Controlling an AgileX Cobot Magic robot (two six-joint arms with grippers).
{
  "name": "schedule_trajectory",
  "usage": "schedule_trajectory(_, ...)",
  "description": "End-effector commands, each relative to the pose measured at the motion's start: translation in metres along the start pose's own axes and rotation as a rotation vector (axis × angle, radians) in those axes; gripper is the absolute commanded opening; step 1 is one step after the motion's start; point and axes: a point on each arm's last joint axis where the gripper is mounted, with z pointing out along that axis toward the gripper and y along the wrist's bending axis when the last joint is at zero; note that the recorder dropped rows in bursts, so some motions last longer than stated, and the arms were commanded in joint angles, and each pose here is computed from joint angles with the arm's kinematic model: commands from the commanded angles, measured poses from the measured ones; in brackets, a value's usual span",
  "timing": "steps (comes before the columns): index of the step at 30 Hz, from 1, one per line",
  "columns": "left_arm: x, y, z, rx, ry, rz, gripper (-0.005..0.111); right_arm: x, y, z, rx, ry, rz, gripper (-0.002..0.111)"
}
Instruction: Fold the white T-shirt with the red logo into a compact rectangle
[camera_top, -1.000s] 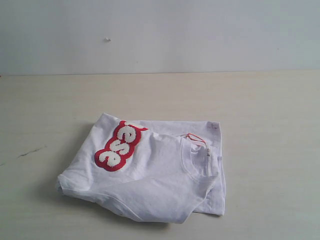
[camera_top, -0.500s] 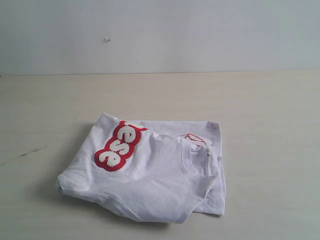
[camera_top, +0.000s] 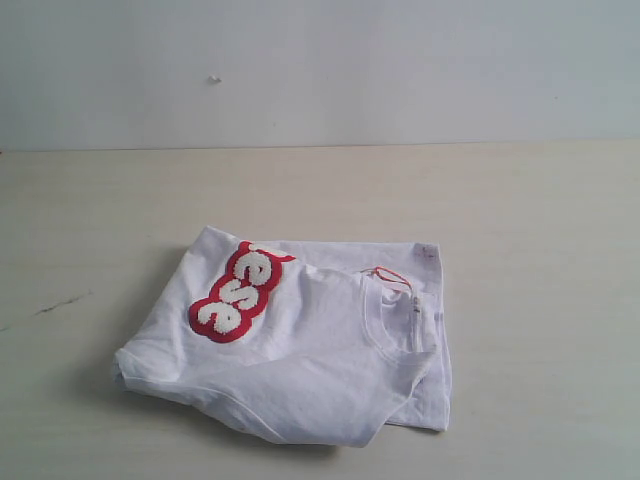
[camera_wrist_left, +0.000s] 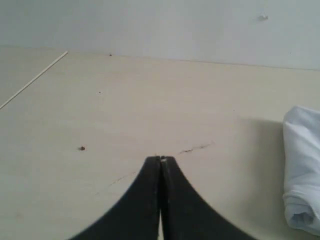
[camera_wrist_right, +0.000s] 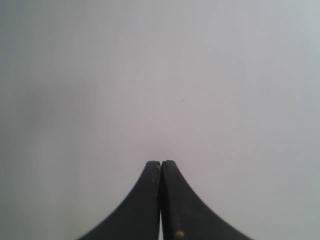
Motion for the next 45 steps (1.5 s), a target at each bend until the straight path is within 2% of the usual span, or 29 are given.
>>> schedule_trajectory(1, -0.001, 0.0, 0.0, -0.001, -0.008, -0.001, 0.0, -0.002, 0.0, -0.001, 0.005, -0.009, -0.004, 0.0)
schedule_trajectory(24, -0.001, 0.0, 0.0, -0.001, -0.008, -0.001, 0.0, -0.002, 0.0, -0.001, 0.01, -0.016, -0.024, 0.0)
schedule_trajectory(30, -0.001, 0.0, 0.0, -0.001, -0.008, -0.001, 0.0, -0.009, -0.003, -0.001, 0.049, -0.095, -0.13, 0.0)
schedule_trajectory(36, -0.001, 0.0, 0.0, -0.002, -0.008, 0.001, 0.0, -0.012, 0.002, 0.004, 0.116, -0.343, -0.184, 0.0)
schedule_trajectory(45, -0.001, 0.0, 0.0, -0.002, -0.008, 0.001, 0.0, 0.019, -0.001, 0.016, 0.261, -0.299, -0.206, 0.0)
